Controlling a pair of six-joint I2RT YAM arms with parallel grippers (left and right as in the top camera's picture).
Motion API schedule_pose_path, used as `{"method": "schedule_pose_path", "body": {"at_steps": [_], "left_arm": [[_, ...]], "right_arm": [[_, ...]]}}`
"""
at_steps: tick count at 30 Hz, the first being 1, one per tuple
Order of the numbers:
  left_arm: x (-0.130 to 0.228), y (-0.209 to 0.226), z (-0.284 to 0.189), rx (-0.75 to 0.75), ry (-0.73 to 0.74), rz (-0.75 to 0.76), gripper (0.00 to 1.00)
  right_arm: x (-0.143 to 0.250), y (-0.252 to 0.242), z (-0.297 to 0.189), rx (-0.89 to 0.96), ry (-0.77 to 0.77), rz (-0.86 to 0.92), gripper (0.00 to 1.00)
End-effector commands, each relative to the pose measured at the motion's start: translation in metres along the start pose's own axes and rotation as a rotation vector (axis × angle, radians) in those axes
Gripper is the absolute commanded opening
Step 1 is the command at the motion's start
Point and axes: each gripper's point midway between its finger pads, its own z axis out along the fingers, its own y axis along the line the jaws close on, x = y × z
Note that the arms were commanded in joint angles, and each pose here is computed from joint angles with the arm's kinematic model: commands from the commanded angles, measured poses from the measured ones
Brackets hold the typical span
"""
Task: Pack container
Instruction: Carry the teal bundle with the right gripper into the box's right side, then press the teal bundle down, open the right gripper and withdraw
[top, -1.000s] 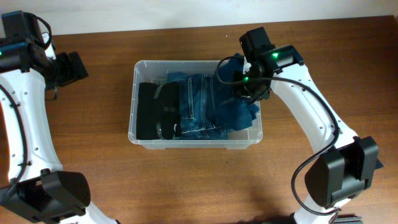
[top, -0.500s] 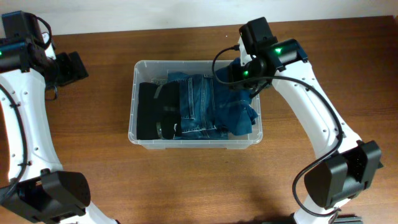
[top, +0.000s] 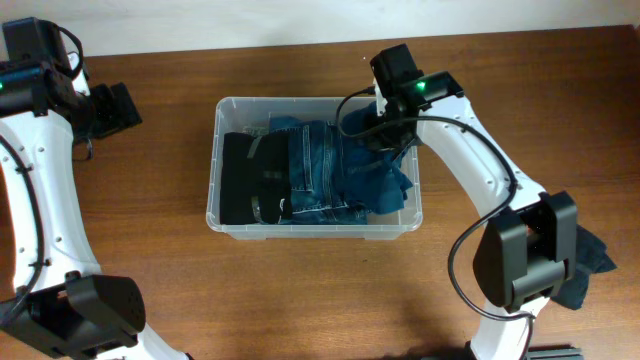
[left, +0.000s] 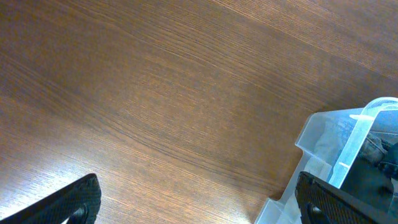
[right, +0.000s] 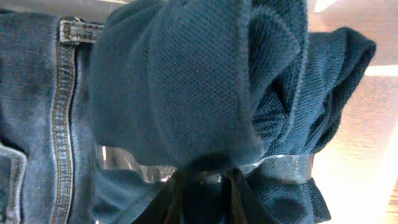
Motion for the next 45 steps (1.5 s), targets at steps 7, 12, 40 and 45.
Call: {"method": "schedule_pose_path", "body": {"at_steps": [7, 12, 40, 45], "left_arm": [[-0.002, -0.001, -0.005, 0.009, -0.014, -0.007, 1.0], [-0.002, -0.001, -0.005, 0.009, -0.014, -0.007, 1.0], [-0.002, -0.001, -0.005, 0.009, -0.014, -0.007, 0.99], [-0.002, -0.001, -0.005, 0.009, -0.014, -0.007, 0.99]], "right_arm": [[0.036, -0.003, 0.07, 0.045, 0.181, -0.023, 0.2], [0.041, 0.006, 0.08, 0.043, 0.19, -0.044, 0.22], [0.09, 0.023, 0.069, 0.033, 0.191, -0.065, 0.3], [0.057, 0.034, 0.028, 0.012, 0.121, -0.12, 0.35]]}}
